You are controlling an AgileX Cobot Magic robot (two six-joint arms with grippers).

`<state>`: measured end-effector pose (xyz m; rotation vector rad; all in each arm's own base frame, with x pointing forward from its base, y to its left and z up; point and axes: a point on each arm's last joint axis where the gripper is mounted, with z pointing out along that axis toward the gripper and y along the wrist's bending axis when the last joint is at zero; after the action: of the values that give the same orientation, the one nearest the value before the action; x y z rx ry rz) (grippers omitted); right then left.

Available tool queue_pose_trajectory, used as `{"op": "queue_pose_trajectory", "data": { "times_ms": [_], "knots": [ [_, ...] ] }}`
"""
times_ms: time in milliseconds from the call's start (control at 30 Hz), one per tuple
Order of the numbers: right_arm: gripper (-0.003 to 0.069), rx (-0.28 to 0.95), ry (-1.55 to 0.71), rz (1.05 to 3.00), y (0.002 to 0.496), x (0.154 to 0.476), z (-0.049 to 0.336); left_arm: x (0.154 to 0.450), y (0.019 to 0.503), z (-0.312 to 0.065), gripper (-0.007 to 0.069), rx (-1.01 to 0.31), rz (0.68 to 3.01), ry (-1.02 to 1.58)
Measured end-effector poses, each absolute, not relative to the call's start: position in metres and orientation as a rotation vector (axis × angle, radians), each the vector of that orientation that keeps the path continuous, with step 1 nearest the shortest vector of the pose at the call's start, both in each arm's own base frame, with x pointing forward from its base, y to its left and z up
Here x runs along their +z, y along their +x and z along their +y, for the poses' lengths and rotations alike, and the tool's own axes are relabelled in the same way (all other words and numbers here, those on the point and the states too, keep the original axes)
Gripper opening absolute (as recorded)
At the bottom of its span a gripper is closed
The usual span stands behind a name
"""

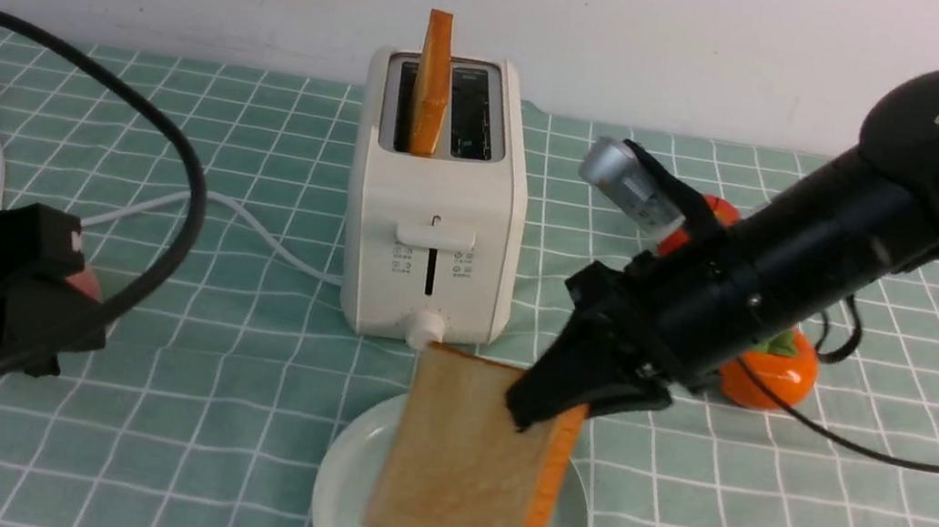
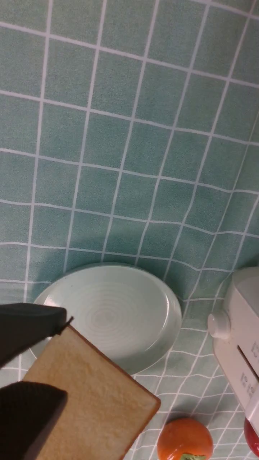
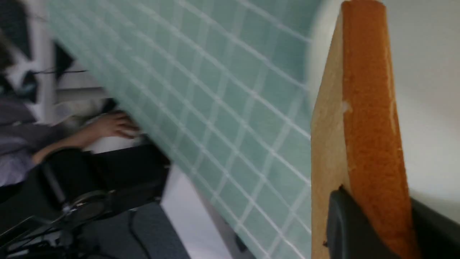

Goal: Take toasted bread from bread machine on blue coffee table place on plate.
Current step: 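Place the held slice of bread on top of the slice on the plate with the right gripper, then reach for a toast slice standing in the toaster with the left gripper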

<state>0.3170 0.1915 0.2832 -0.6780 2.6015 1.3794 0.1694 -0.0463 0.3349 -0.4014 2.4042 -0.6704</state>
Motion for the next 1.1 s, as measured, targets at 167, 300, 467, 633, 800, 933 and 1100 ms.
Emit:
{"op": "queue_pose_trajectory", "data": {
  "times_ms": [167, 300, 467, 633, 800, 933, 1100],
  "knots": [
    [0.0109, 1.413, -0.651, 2.493, 0.326, 0.278, 0.199, 0.335, 0.169, -0.046, 0.0238, -0.671, 2.405, -0.402],
    [0.0111, 1.405, -0.587, 2.565, 0.336, 0.256, 0.202, 0.335, 0.169, -0.046, 0.0238, -0.672, 2.405, -0.402],
    [0.0237, 1.216, -0.564, 2.696, 0.347, 0.223, 0.195, 0.335, 0.169, -0.047, 0.0238, -0.677, 2.403, -0.404],
    [0.0475, 1.135, -0.553, 2.724, 0.35, 0.222, 0.184, 0.338, 0.173, -0.046, 0.0238, -0.678, 2.355, -0.409],
    [0.065, 1.047, -0.533, 2.676, 0.352, 0.247, 0.159, 0.344, 0.178, -0.046, 0.0247, -0.702, 2.271, -0.427],
    [0.0668, 0.952, -0.467, 2.573, 0.336, 0.301, 0.132, 0.366, 0.197, -0.05, 0.0264, -0.715, 2.25, -0.354],
    [0.0585, 0.888, -0.545, 2.509, 0.297, 0.346, 0.133, 0.394, 0.236, -0.065, 0.0267, -0.82, 2.275, -0.218]
  ]
}}
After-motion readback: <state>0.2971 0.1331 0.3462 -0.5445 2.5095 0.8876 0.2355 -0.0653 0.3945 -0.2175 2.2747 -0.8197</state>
